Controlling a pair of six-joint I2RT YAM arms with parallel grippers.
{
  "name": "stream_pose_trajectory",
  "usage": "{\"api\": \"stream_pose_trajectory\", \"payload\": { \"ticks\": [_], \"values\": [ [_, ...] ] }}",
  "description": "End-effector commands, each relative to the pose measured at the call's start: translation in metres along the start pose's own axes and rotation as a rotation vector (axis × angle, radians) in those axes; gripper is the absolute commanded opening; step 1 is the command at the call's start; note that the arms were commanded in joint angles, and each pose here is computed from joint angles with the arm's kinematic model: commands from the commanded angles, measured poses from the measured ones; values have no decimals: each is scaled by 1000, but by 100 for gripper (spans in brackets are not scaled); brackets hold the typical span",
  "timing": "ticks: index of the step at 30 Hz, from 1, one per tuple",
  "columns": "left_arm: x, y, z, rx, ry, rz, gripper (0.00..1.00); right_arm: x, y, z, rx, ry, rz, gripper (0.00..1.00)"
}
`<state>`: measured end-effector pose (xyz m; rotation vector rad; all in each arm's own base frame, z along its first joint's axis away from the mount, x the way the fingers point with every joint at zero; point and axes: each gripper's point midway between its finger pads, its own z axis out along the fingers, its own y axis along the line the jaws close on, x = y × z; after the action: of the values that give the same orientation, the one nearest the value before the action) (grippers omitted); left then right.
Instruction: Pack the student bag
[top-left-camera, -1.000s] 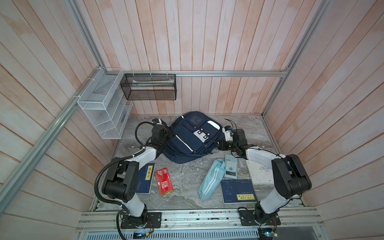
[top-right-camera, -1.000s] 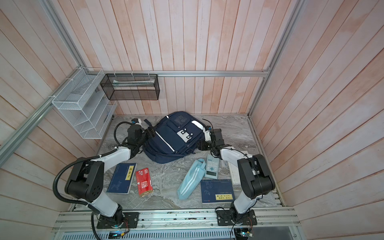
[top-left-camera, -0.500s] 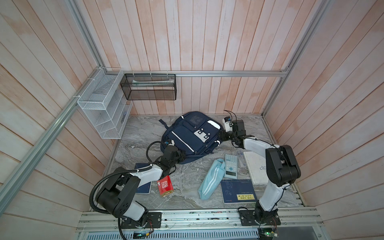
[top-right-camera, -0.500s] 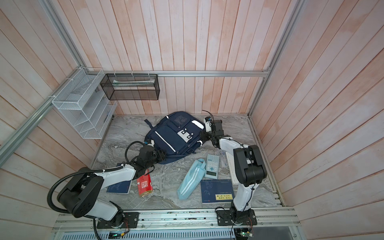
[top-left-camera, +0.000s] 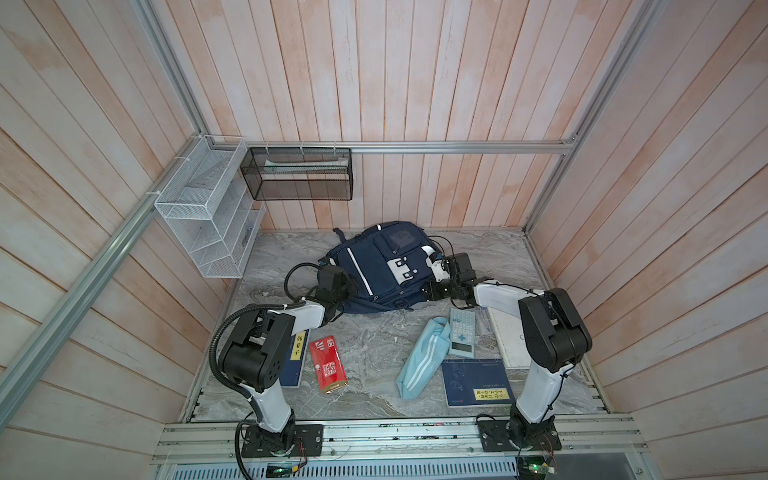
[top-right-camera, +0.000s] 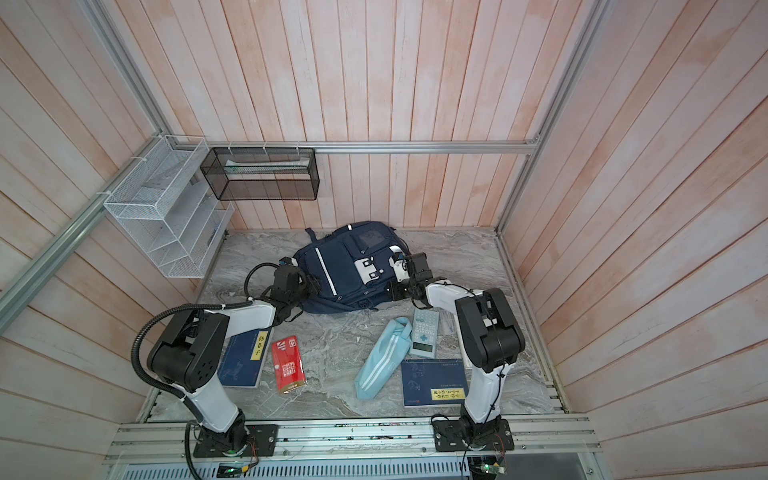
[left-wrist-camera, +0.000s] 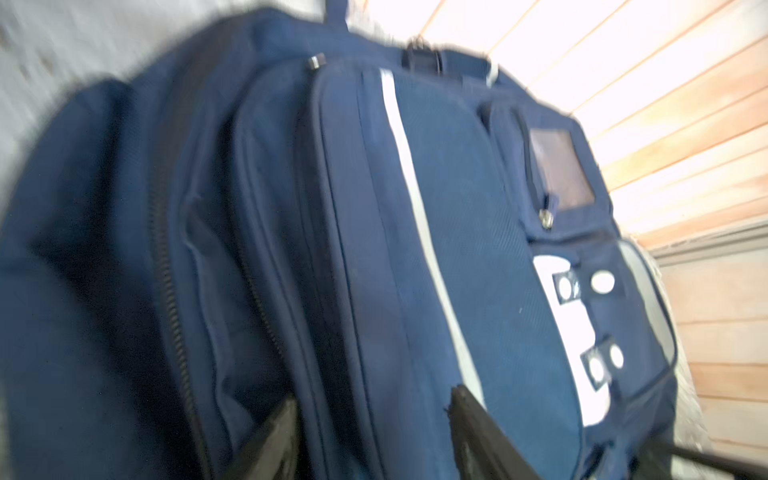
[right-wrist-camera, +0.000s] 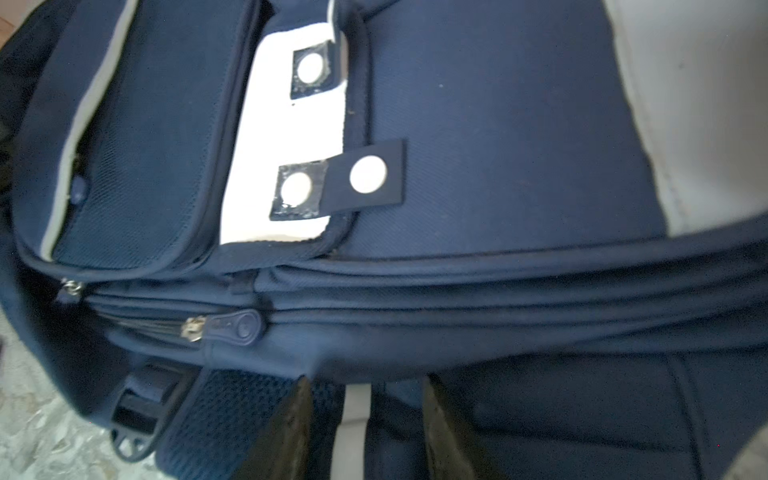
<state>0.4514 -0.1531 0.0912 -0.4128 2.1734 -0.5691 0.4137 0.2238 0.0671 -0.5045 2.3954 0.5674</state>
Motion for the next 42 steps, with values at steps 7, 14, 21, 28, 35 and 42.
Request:
{"api": "stream_pose_trajectory", "payload": {
  "ticks": [7,14,21,28,35,42],
  "values": [
    [-16,-18,-65,65,-75,50,70,-31,6,-51,116,-174,-395,63],
    [7,-8,-106,59,-60,47,99,12,38,-27,17,8,-910,63],
    [28,-17,-131,179,-63,22,99,36,52,-4,-99,128,-925,60],
    [46,-29,-131,241,-32,78,99,36,42,38,-46,141,-1009,40],
    [63,-48,-129,196,-42,174,96,18,71,28,-158,79,-985,0],
    [94,-63,-109,214,-54,252,87,-7,101,6,-261,0,-923,0]
  ]
}}
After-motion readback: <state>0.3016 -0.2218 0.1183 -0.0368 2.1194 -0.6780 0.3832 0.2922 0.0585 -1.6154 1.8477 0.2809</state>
